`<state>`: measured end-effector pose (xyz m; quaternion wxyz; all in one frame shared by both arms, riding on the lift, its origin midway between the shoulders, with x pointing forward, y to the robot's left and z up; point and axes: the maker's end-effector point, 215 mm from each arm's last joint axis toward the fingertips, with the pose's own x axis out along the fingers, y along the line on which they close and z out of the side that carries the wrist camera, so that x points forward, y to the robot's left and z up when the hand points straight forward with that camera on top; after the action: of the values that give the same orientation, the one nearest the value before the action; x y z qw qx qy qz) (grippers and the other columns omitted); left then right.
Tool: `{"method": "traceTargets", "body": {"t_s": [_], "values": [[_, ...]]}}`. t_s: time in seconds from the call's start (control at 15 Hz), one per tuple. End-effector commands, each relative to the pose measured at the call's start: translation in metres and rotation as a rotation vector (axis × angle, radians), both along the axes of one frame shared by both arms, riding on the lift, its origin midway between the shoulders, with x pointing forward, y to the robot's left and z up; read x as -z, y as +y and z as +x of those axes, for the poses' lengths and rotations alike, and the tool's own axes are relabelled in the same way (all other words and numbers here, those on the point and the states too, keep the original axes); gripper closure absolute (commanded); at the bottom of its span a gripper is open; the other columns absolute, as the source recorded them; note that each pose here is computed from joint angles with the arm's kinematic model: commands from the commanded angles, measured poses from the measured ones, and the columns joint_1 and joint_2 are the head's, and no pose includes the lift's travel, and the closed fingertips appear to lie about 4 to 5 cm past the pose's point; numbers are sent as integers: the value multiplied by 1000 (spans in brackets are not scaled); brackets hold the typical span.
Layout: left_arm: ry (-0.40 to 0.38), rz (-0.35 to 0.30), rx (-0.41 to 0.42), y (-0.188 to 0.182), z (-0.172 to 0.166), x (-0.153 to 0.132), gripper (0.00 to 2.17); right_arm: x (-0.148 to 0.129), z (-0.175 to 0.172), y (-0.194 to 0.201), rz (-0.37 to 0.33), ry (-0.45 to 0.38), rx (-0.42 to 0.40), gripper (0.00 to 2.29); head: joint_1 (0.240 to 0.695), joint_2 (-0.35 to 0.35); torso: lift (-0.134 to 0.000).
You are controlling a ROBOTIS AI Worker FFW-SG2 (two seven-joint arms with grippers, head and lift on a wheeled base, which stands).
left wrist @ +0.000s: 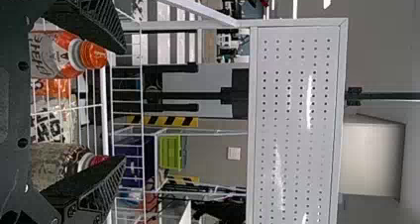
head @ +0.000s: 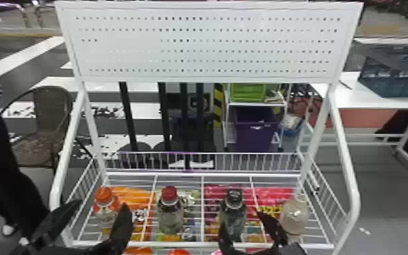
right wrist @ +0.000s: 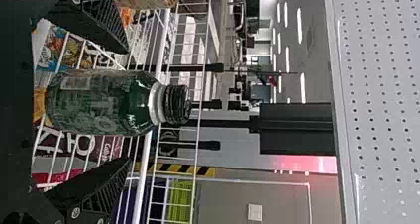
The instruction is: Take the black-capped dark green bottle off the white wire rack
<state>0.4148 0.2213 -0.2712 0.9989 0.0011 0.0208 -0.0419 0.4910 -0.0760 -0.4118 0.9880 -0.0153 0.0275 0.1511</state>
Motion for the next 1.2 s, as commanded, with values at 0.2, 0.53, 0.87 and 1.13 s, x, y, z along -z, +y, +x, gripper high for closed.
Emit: {"method": "traceTargets", "body": {"t_s": [0.2, 0.53, 0.87, 1.13], "values": [[1, 5, -5, 3, 2, 1, 140, 17, 28, 12, 37, 52, -33, 130, 499, 0, 0], [8, 10, -10, 8, 2, 6, 140, 26, 45, 30, 26, 80, -65, 198, 499, 0, 0], [4, 9, -6, 7, 3, 3, 140, 36, 46, 25, 20, 129, -45, 1426, 499, 0, 0], [1, 8, -6, 7, 4, 2, 140, 8, 36, 16, 66, 86, -27, 1423, 499, 0, 0]]}}
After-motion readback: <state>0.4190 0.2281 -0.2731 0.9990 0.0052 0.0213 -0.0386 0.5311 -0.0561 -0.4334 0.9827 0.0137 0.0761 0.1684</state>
